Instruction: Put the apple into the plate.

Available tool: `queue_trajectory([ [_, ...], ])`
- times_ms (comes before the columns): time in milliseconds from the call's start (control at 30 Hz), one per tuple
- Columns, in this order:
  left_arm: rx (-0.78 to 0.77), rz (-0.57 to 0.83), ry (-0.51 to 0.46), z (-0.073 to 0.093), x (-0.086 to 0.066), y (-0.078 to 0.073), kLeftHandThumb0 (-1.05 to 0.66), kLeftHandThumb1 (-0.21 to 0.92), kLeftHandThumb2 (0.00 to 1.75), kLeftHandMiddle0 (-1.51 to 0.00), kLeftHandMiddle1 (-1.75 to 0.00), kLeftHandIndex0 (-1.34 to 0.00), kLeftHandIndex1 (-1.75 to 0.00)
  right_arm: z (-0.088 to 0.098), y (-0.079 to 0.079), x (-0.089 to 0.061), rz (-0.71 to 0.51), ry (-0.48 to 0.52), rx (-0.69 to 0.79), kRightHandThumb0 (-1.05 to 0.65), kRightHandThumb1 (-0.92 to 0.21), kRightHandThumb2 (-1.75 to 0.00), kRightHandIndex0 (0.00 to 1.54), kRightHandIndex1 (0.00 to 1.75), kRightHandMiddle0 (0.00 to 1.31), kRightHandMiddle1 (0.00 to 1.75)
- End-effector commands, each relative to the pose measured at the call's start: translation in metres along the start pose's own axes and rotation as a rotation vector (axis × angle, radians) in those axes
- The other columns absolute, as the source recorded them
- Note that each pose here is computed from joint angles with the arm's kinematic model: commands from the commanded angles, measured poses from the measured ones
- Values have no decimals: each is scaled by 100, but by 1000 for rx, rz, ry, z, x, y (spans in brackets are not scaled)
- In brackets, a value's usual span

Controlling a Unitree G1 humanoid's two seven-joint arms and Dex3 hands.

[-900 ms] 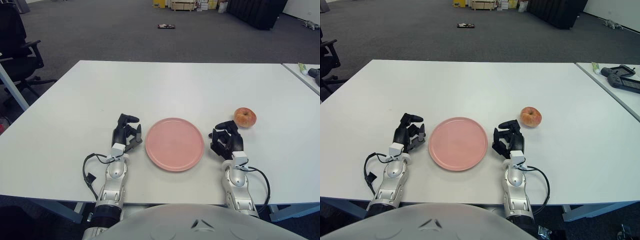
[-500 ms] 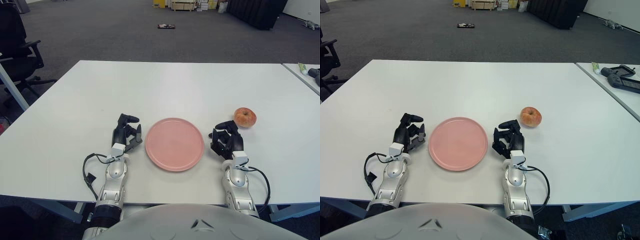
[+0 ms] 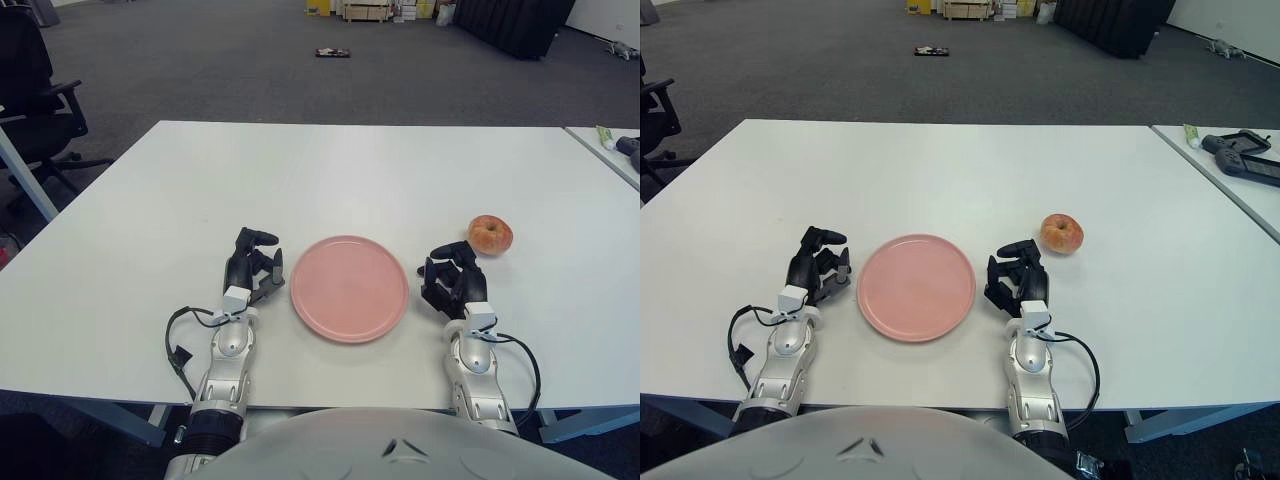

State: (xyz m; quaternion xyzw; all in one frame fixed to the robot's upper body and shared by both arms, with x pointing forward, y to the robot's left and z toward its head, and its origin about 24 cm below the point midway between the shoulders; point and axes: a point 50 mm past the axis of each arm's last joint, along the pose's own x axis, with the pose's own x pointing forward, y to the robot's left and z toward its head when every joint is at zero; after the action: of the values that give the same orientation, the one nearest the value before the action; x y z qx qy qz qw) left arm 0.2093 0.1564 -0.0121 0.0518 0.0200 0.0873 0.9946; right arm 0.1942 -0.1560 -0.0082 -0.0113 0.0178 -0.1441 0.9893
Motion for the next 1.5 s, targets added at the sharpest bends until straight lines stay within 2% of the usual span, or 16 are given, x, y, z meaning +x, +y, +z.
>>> queue_trajectory([
  [0, 16, -1, 22, -4, -1, 1, -40, 61, 96, -78, -175, -39, -175, -4, -3, -1, -9, 16, -23, -39, -65, -91, 61, 132, 36, 175],
  [167, 17, 0, 22, -5, -1, 1, -40, 61, 95, -79, -175, -39, -175, -1, -3, 1, -27, -37, -78, -38, -69, -85, 59, 131, 34, 175],
  [367, 18, 3, 22, -5, -1, 1, -40, 61, 95, -79, -175, -39, -175, 6, -1, -1, -25, -167, -146, -36, -87, -59, 51, 126, 22, 175],
  [433, 19, 6, 22, -5, -1, 1, -40, 61, 95, -79, -175, -39, -175, 11, -1, -2, -24, -250, -163, -35, -90, -56, 43, 119, 20, 175],
  [600, 19, 8, 24, -5, -1, 1, -40, 61, 95, -79, -175, -39, -175, 15, -1, -3, -21, -350, -199, -35, -92, -54, 22, 103, 18, 175],
  [633, 19, 8, 24, -5, -1, 1, -40, 61, 95, -79, -175, -39, -175, 15, -1, -3, -20, -367, -215, -44, -90, -62, 15, 96, 12, 153],
  [667, 20, 9, 25, -5, -1, 1, -40, 61, 95, -79, -175, -39, -175, 16, -2, -3, -24, -389, -253, -48, -90, -65, 13, 93, 9, 145],
  [733, 21, 9, 27, -5, -1, 1, -40, 61, 95, -79, -175, -39, -175, 18, -2, -2, -39, -431, -333, -59, -87, -71, 5, 68, 4, 113],
  [900, 22, 8, 25, -5, -2, 1, -40, 60, 96, -79, -175, -39, -175, 18, -3, 0, -82, -471, -452, -73, -86, -65, 1, 26, 1, 78],
  [1000, 22, 8, 22, -5, -2, 0, -40, 60, 96, -79, -175, -40, -175, 17, -4, 0, -93, -468, -496, -79, -85, -60, 0, 11, 0, 63],
  [1233, 23, 12, 21, -5, -2, 0, -40, 60, 97, -80, -175, -40, -175, 16, -9, 2, -90, -455, -569, -88, -81, -48, 0, 1, 0, 19],
  [1367, 26, 9, 21, -5, -2, 0, -40, 59, 97, -80, -175, -40, -175, 16, -10, 3, -99, -443, -599, -91, -78, -44, 0, 0, 0, 5],
  [1467, 26, 8, 21, -5, -2, 0, -40, 59, 97, -80, -175, -40, -175, 17, -11, 4, -105, -439, -612, -92, -77, -43, 0, 0, 0, 2],
])
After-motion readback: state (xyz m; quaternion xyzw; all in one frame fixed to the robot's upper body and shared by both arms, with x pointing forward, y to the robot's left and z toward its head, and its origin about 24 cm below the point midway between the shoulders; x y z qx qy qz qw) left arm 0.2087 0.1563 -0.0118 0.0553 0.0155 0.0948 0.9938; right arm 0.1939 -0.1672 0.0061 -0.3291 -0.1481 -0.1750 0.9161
